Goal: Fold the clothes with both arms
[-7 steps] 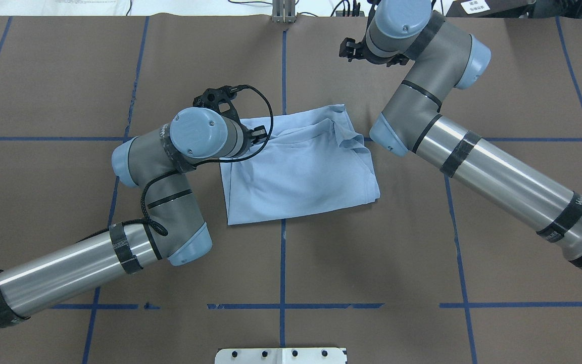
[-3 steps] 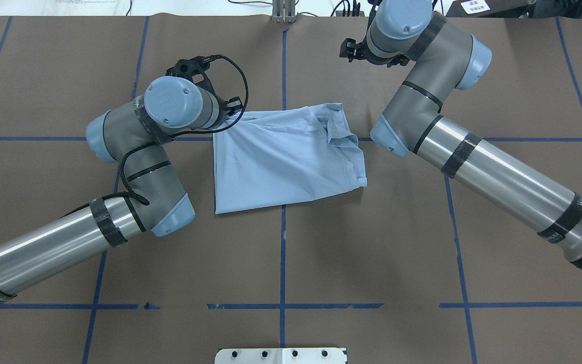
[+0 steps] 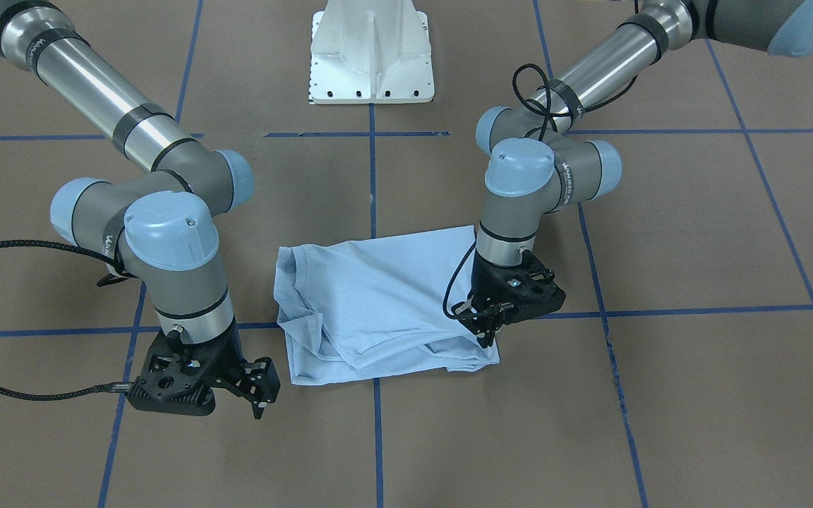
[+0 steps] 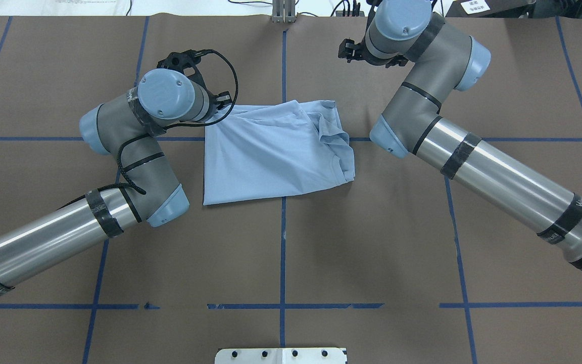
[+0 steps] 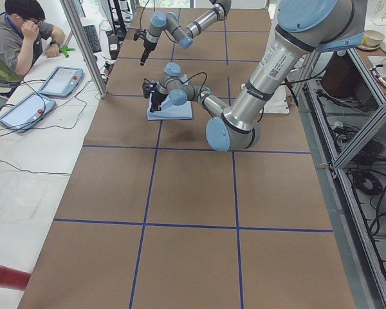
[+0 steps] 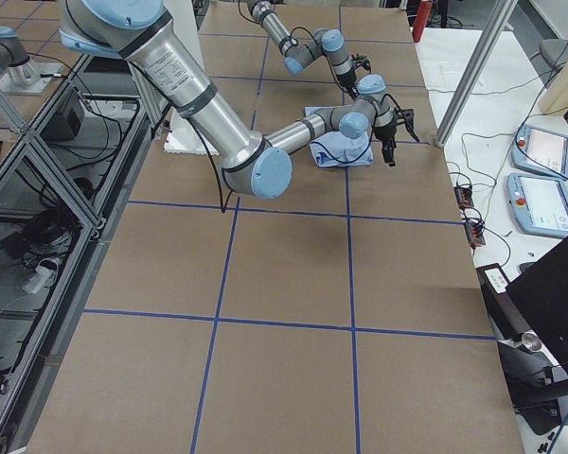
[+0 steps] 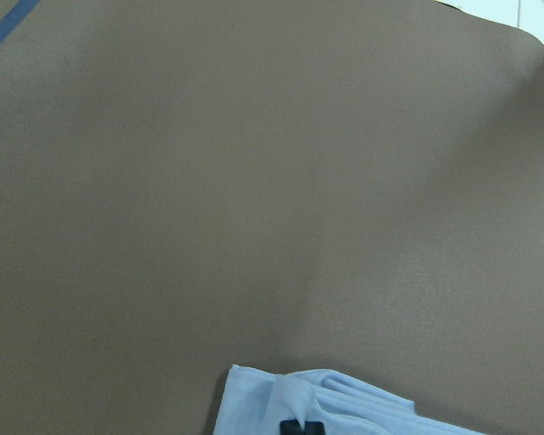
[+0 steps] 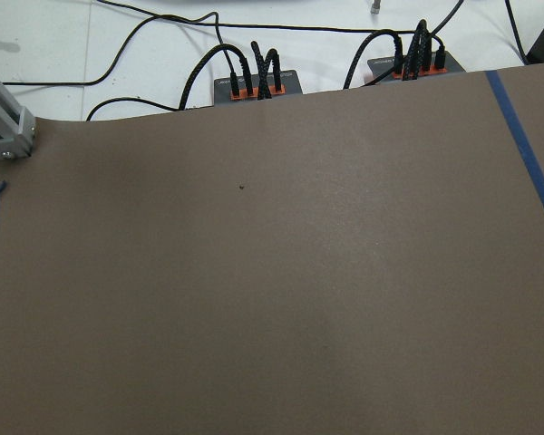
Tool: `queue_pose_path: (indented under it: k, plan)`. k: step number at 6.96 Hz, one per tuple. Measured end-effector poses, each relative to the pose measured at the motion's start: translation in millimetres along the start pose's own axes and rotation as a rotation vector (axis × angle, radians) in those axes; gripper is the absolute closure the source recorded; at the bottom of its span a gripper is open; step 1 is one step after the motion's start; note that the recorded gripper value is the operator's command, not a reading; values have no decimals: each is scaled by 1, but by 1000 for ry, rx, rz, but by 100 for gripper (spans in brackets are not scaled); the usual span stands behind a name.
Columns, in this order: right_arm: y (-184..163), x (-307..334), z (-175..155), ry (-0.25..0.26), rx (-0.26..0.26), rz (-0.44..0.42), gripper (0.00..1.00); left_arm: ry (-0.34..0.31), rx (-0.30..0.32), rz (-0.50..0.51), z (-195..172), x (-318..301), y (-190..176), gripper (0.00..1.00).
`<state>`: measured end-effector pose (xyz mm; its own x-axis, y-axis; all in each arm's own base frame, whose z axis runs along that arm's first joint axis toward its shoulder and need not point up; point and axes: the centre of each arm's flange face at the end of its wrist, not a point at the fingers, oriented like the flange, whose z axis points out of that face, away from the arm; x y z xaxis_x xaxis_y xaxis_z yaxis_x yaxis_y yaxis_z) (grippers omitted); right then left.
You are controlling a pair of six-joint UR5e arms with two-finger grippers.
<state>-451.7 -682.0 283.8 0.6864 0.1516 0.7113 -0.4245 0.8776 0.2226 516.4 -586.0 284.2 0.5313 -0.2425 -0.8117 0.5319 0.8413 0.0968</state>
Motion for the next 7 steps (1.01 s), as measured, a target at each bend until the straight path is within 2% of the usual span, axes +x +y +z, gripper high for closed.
queue_pose_path:
  k: [2, 3, 4, 5, 6, 7]
  plan:
    - [19, -28, -7, -24, -13, 63, 0, 76, -14, 137, -38, -2, -14, 0]
    - [44, -54, -8, -22, -15, 107, 0, 102, -41, 196, -53, -16, -26, 0]
    - [71, -82, -10, 6, 1, 119, 0, 119, -51, 238, -63, -31, -36, 0]
    - [94, -99, -14, 46, 3, 100, 0, 127, -54, 255, -66, -40, -40, 0]
    - [113, -104, -14, 87, -5, 44, 0, 130, -55, 261, -67, -43, -41, 0]
    - [129, -102, -9, 131, -13, -53, 0, 130, -57, 260, -67, -44, -40, 0]
